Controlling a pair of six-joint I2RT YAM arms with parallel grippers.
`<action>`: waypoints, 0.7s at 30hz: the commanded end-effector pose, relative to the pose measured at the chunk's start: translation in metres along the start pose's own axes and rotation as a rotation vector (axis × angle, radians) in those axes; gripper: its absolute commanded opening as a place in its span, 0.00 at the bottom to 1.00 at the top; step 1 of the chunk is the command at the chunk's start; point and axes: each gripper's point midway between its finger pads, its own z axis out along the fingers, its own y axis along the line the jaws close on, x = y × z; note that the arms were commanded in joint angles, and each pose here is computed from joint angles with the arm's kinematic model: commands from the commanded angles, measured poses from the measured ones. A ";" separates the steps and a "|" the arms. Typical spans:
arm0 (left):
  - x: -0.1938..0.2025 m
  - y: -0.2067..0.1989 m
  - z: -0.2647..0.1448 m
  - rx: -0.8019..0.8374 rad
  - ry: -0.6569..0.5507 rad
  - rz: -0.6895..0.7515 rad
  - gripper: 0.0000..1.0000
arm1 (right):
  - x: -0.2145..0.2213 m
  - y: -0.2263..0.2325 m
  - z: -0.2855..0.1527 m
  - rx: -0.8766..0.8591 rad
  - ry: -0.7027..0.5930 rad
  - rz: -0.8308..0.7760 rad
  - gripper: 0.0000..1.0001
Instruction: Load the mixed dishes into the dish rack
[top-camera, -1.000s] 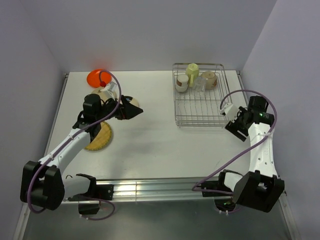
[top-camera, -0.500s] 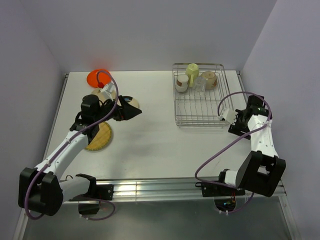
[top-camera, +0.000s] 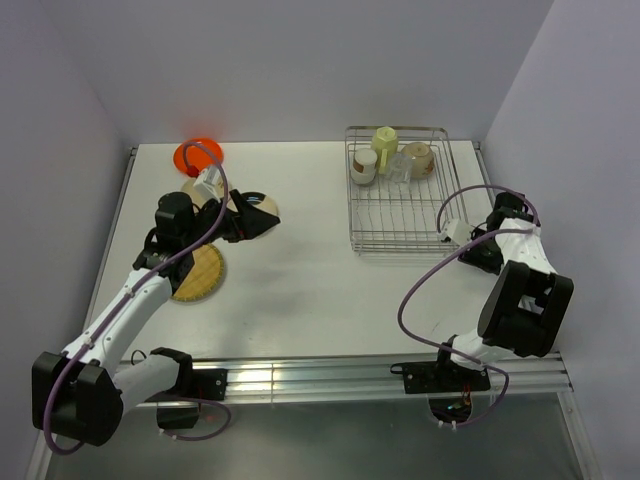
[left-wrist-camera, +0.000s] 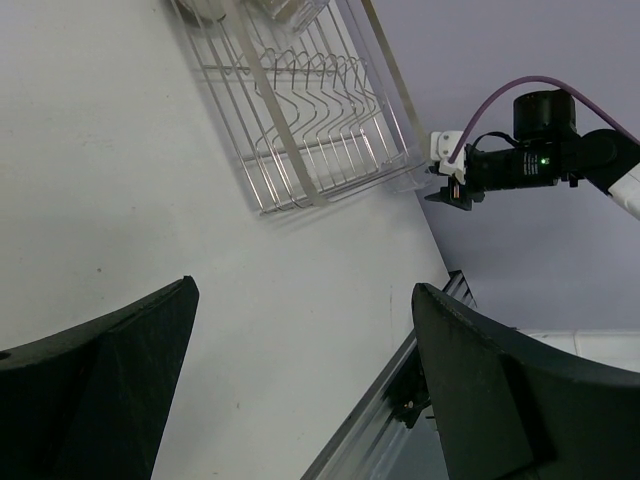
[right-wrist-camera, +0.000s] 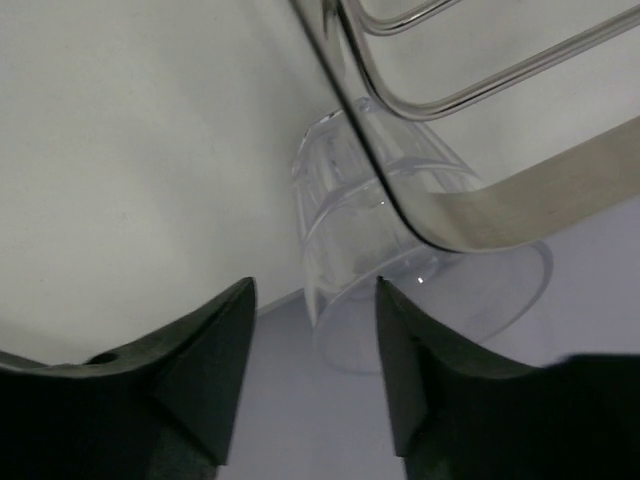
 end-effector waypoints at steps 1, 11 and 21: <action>-0.003 -0.002 -0.004 -0.005 -0.017 0.008 0.95 | -0.002 -0.007 0.006 0.025 -0.026 -0.003 0.55; -0.005 -0.003 -0.001 0.002 -0.013 0.012 0.95 | 0.002 0.003 0.003 0.003 -0.044 0.024 0.15; -0.010 -0.009 -0.003 0.016 -0.021 0.041 0.95 | -0.005 0.006 -0.033 0.068 -0.096 0.299 0.00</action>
